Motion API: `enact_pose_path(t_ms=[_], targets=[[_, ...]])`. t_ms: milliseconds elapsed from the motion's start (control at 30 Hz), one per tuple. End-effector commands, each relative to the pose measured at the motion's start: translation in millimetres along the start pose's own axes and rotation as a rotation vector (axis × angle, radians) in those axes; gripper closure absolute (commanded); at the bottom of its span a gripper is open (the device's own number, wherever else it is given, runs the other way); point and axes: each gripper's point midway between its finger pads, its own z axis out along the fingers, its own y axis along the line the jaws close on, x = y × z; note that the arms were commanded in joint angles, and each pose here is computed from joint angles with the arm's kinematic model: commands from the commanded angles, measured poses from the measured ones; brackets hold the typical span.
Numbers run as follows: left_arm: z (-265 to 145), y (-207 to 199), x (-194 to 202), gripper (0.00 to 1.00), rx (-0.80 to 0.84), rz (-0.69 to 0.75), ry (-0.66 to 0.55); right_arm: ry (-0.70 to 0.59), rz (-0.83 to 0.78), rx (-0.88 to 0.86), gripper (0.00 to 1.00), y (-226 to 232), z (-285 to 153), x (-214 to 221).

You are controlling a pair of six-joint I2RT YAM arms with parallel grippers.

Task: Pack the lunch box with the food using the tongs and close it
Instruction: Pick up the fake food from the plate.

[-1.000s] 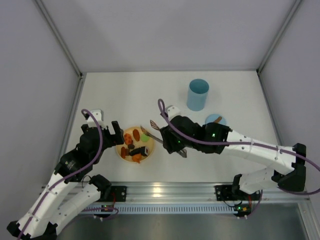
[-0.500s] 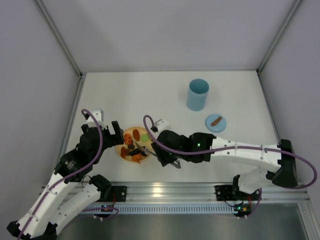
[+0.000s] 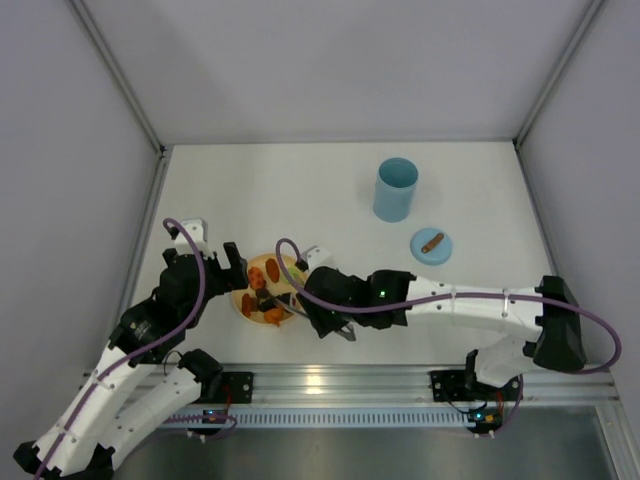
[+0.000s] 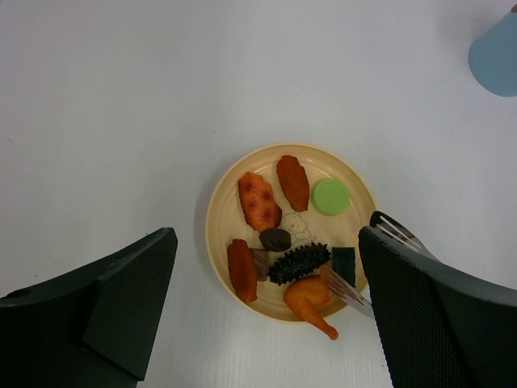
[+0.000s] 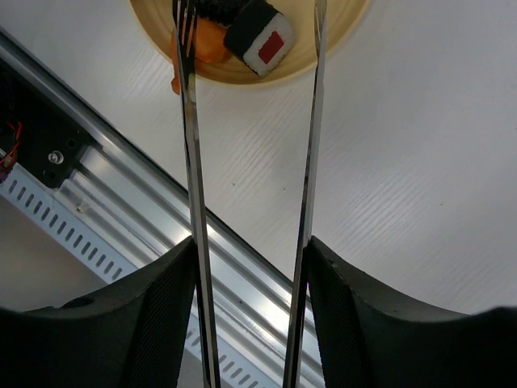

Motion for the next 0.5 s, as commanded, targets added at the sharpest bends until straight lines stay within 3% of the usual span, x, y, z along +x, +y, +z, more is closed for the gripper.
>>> enact_pose_path(t_ms=[0,467], targets=[[0.5,-1.0,-7.1,0.01,-0.002,-0.016,-0.032,-0.022,0.005,-0.042,0.46,15.7,4.3,-1.3],[0.6,-1.1,-7.9,0.01,-0.003,-0.018,-0.034,0.019,-0.011,-0.033,0.47,17.4,22.0,11.7]])
